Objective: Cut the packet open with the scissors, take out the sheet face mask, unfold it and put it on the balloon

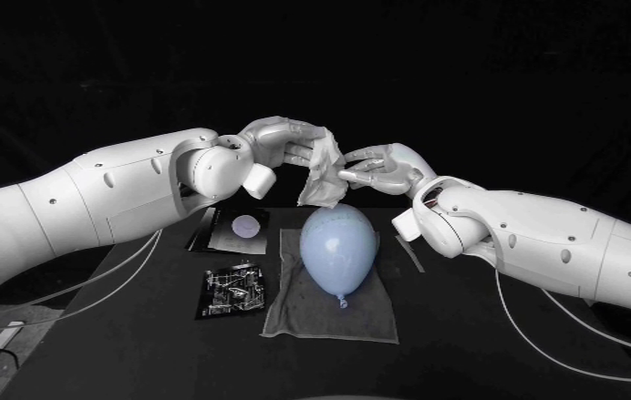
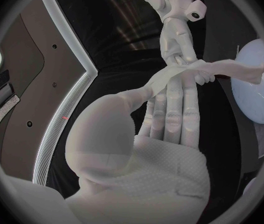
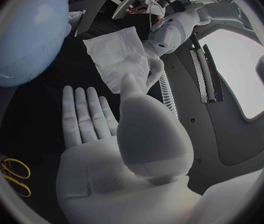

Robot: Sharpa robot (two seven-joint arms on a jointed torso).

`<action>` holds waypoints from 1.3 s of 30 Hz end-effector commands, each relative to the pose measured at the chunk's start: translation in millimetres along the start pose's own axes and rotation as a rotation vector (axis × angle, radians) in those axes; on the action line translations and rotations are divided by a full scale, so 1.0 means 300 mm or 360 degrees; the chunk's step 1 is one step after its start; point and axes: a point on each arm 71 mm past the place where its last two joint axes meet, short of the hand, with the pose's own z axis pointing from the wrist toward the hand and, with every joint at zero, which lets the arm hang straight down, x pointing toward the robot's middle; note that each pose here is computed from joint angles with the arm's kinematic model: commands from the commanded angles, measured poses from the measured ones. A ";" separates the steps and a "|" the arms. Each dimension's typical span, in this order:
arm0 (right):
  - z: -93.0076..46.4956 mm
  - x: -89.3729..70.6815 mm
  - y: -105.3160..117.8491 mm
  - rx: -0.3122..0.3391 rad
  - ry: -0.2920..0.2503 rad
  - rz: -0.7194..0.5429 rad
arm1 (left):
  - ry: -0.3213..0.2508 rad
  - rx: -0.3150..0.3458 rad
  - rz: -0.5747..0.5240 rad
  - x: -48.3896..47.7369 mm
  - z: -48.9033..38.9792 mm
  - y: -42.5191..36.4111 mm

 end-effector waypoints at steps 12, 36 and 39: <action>0.029 0.052 0.019 -0.0039 0.0190 0.0085 | 0.0082 0.0045 0.0014 0.033 -0.003 -0.012; 0.011 0.082 0.026 0.0050 0.0418 0.0690 | 0.0071 0.0061 0.0053 0.020 -0.004 -0.014; 0.008 0.083 0.031 0.0046 0.0427 0.0709 | 0.0065 0.0059 0.0066 0.017 -0.003 -0.014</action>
